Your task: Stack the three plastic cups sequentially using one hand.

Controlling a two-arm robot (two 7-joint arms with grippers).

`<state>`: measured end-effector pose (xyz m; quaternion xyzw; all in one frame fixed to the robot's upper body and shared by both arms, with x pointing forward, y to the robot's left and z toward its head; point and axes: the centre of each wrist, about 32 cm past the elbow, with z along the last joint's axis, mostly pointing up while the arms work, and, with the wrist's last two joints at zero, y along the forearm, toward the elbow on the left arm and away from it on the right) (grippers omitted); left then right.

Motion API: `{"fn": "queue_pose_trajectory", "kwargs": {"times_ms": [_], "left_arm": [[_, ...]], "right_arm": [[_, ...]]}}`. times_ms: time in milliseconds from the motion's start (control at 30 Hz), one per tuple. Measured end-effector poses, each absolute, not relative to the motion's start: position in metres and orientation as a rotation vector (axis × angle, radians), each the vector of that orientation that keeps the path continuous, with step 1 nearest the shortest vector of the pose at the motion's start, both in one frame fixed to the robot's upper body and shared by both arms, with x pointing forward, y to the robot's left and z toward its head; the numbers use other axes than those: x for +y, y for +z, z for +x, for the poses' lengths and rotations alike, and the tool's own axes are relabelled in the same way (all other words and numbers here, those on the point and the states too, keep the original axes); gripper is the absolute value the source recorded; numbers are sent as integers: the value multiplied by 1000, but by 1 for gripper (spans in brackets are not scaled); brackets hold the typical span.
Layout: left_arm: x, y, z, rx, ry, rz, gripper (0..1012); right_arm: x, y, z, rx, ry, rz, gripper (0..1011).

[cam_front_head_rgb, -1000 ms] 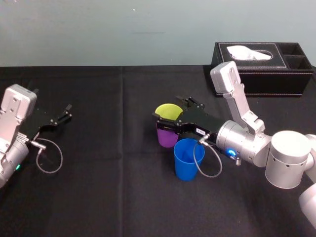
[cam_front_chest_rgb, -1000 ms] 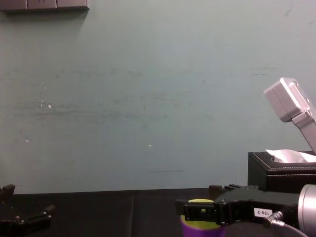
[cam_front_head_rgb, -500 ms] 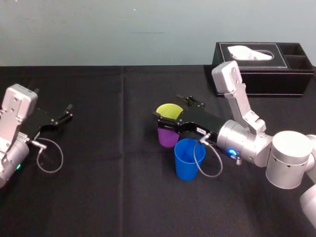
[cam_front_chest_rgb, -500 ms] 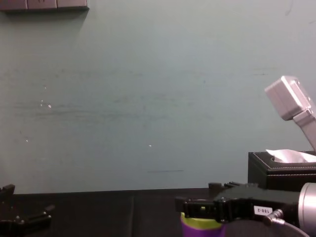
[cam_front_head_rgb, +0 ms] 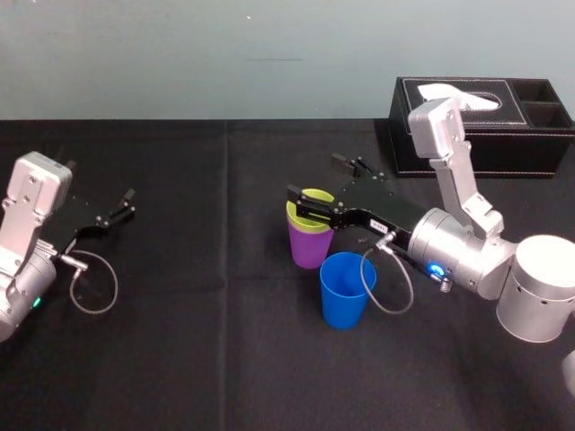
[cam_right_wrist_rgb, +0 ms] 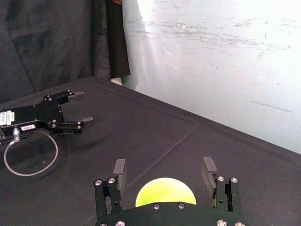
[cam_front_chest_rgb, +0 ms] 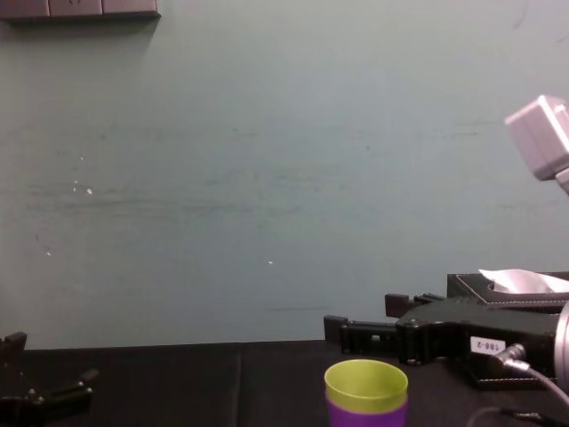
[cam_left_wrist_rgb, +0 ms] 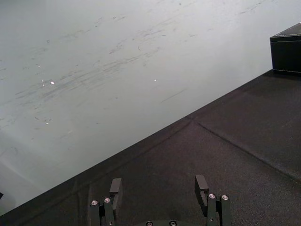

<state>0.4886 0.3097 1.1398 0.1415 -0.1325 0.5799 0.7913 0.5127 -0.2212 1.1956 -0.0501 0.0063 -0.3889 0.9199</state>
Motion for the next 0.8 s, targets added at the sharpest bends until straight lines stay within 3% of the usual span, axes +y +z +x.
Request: {"fn": "queue_pose_trajectory", "kwargs": {"times_ms": [433,800], "left_arm": [[310,1140,489,-285,1248,305,1011],[310,1140,489,-285,1248,304,1011]], "right_arm": [[-243,1212,487,25,-797,-140,1000],[-279,1221,443,42,-827,-167,1000]]}}
